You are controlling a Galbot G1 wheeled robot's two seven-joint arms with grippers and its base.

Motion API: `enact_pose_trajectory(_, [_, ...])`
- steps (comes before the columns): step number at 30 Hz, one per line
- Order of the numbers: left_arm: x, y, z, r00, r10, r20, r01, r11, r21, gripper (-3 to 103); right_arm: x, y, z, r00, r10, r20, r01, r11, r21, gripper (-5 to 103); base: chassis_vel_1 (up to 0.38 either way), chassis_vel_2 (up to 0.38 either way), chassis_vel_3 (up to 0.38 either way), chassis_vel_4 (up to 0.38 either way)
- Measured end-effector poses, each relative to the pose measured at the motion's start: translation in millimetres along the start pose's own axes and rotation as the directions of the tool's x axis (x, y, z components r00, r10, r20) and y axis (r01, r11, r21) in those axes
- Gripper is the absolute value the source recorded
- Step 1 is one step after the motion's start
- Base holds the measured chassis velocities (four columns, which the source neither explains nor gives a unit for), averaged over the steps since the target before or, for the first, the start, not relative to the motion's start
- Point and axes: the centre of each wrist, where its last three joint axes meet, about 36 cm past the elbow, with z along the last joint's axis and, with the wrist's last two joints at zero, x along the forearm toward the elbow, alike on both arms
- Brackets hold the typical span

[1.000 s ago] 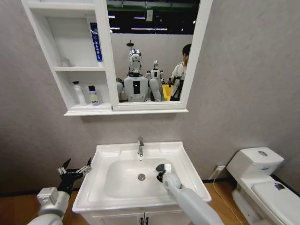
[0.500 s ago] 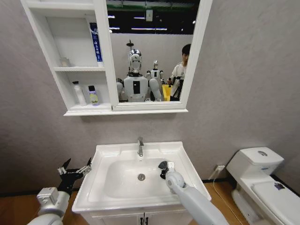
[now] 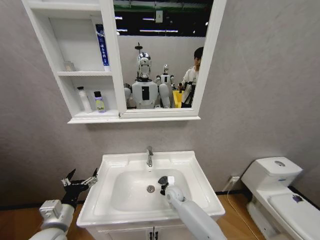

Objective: Move facial cleanser and shampoo from washbasin to cabinet, then wipe washbasin with towel.

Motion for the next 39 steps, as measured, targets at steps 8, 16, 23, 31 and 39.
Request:
enact_pose_trajectory(8, [0, 0.0, 0, 1.000, 0.000, 0.000, 0.000, 1.000, 0.000, 100, -7, 23, 4, 0.999, -0.051, 0.007, 0.051, 0.999, 0.009, 3, 0.000, 0.000, 0.000, 0.000])
enact_pose_trajectory(16, [0, 0.0, 0, 1.000, 0.000, 0.000, 0.000, 1.000, 0.000, 100, -13, 46, 1, 0.995, -0.103, 0.017, 0.103, 0.995, -0.004, 3, 0.000, 0.000, 0.000, 0.000])
enact_pose_trajectory(23, [0, 0.0, 0, 1.000, 0.000, 0.000, 0.000, 1.000, 0.000, 100, -8, 62, -3, 0.988, -0.145, 0.044, 0.146, 0.989, -0.017, 3, 0.000, 0.000, 0.000, 0.000])
enact_pose_trajectory(31, [0, 0.0, 0, 1.000, 0.000, 0.000, 0.000, 1.000, 0.000, 100, -11, 46, 7, 0.993, -0.113, 0.037, 0.114, 0.993, -0.023, 3, 0.000, 0.000, 0.000, 0.000])
enact_pose_trajectory(39, [0, 0.0, 0, 1.000, 0.000, 0.000, 0.000, 1.000, 0.000, 100, -4, 10, 4, 0.996, -0.075, 0.045, 0.077, 0.996, -0.035, 3, 0.000, 0.000, 0.000, 0.000])
